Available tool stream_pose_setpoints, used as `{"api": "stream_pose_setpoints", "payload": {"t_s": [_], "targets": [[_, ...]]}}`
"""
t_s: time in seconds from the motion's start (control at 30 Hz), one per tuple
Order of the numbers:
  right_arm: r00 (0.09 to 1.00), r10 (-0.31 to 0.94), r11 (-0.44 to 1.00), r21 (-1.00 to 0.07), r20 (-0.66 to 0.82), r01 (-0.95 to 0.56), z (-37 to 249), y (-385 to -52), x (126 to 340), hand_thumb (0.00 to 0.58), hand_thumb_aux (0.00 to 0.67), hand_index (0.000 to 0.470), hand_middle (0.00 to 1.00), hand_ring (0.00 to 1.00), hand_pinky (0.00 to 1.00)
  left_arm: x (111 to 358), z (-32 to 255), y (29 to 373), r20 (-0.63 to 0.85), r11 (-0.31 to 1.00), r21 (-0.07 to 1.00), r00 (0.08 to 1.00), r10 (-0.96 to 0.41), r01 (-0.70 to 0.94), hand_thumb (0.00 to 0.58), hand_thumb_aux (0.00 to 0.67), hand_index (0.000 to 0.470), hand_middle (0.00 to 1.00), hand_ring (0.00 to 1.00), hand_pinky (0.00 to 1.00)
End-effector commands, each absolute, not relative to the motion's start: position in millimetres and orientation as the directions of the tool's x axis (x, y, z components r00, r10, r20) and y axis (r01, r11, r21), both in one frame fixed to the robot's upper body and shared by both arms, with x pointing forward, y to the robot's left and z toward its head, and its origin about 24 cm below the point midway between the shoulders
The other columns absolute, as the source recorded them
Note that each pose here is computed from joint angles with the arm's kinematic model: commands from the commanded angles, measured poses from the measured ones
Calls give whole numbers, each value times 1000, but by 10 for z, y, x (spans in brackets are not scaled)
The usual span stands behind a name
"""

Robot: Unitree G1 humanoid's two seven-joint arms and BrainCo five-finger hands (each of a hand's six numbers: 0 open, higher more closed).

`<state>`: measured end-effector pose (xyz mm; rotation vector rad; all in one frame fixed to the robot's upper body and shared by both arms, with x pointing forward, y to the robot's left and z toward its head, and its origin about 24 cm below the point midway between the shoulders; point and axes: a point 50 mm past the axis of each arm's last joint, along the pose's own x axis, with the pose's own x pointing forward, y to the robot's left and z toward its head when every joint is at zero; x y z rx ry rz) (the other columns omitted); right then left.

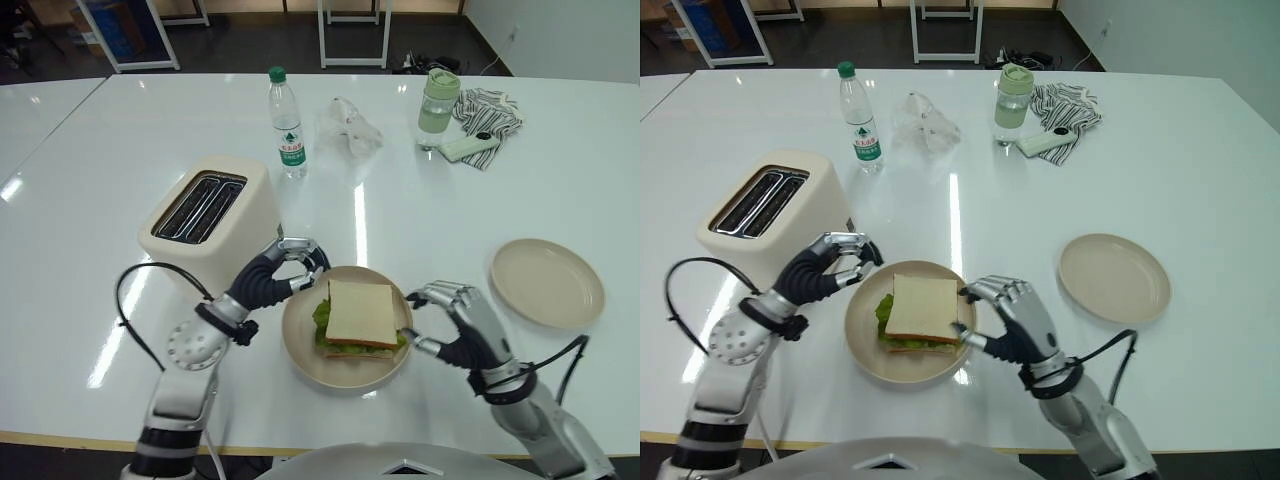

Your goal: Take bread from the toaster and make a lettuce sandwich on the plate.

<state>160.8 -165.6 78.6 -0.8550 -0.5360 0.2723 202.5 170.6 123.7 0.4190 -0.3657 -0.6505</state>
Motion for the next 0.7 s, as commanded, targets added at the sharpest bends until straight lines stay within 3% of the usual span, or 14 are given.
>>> {"api": "stream_pose_setpoints", "payload": {"t_s": [0.03,0.13,0.27,0.43,0.7], "targets": [[882,426,637,-760,204,-132,904,-1986,1546,580,670,470,1000,1000,1000,1752,1304,1899,-47,498,645,680,-732,580,580,670,470,1000,1000,1000],[880,472,574,-776,53,-261,874,-2114,1467,580,670,470,1000,1000,1000,1636,1169,2051,-278,377,642,662,-697,667,580,670,470,1000,1000,1000],[830,543,501,-743,-130,-444,775,-2113,1329,580,670,470,1000,1000,1000,1540,950,2154,-513,297,556,602,-612,776,580,670,470,1000,1000,1000],[665,660,344,-646,-350,-681,524,-1906,1182,580,670,470,1000,1000,1000,1554,692,2090,-647,258,495,550,-529,830,580,670,470,1000,1000,1000],[564,652,185,-615,-507,-766,304,-1772,1172,580,670,470,1000,1000,1000,1600,516,2074,-726,252,479,541,-425,841,580,670,470,1000,1000,1000]]}}
